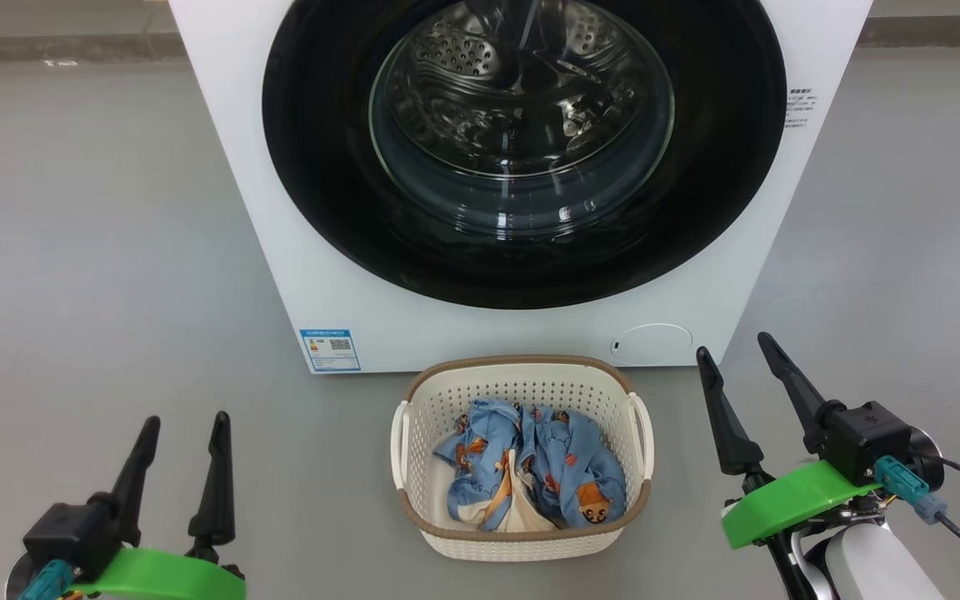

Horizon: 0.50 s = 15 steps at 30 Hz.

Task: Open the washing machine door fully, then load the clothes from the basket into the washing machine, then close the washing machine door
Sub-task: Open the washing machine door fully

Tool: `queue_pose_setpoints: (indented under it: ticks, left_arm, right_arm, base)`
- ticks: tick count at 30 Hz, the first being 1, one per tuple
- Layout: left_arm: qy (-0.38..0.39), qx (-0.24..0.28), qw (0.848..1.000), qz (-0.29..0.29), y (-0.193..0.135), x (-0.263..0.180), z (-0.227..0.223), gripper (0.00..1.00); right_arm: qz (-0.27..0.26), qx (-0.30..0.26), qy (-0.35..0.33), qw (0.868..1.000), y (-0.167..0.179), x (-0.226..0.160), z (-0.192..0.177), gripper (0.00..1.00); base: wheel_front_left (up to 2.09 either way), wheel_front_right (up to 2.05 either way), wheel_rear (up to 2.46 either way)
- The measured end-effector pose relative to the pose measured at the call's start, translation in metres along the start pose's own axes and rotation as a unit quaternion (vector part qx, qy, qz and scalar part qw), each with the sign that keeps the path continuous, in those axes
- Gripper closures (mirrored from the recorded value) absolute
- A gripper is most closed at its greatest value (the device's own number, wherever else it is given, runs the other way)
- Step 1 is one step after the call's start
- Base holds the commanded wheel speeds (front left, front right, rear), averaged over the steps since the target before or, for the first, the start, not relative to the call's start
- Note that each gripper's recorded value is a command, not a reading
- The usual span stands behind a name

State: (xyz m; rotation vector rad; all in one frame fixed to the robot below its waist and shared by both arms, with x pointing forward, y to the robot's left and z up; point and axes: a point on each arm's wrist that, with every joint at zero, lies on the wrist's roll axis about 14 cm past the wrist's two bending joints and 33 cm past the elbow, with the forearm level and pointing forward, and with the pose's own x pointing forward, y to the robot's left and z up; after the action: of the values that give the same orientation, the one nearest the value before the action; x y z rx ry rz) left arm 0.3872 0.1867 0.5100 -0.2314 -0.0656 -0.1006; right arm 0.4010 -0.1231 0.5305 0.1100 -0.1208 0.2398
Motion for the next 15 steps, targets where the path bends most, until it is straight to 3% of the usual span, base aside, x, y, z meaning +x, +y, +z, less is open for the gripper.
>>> queue_pose_setpoints:
  ticks: [7, 15]
  left_arm:
    - [0.001, 0.003, 1.0, -0.001, 0.0001, -0.0003, -0.0002, 0.0]
    - [0.003, 0.003, 1.0, -0.002, -0.0001, 0.0004, -0.0012, 0.0]
  right_arm:
    - [0.001, -0.001, -0.001, 1.0, 0.0001, -0.0009, 0.0013, 0.0]
    - [-0.001, -0.001, 0.0, 1.0, -0.0009, -0.0014, 0.0001, 0.0]
  base:
    - [0.45, 0.45, -0.9]
    - [1.07, 1.07, -2.14]
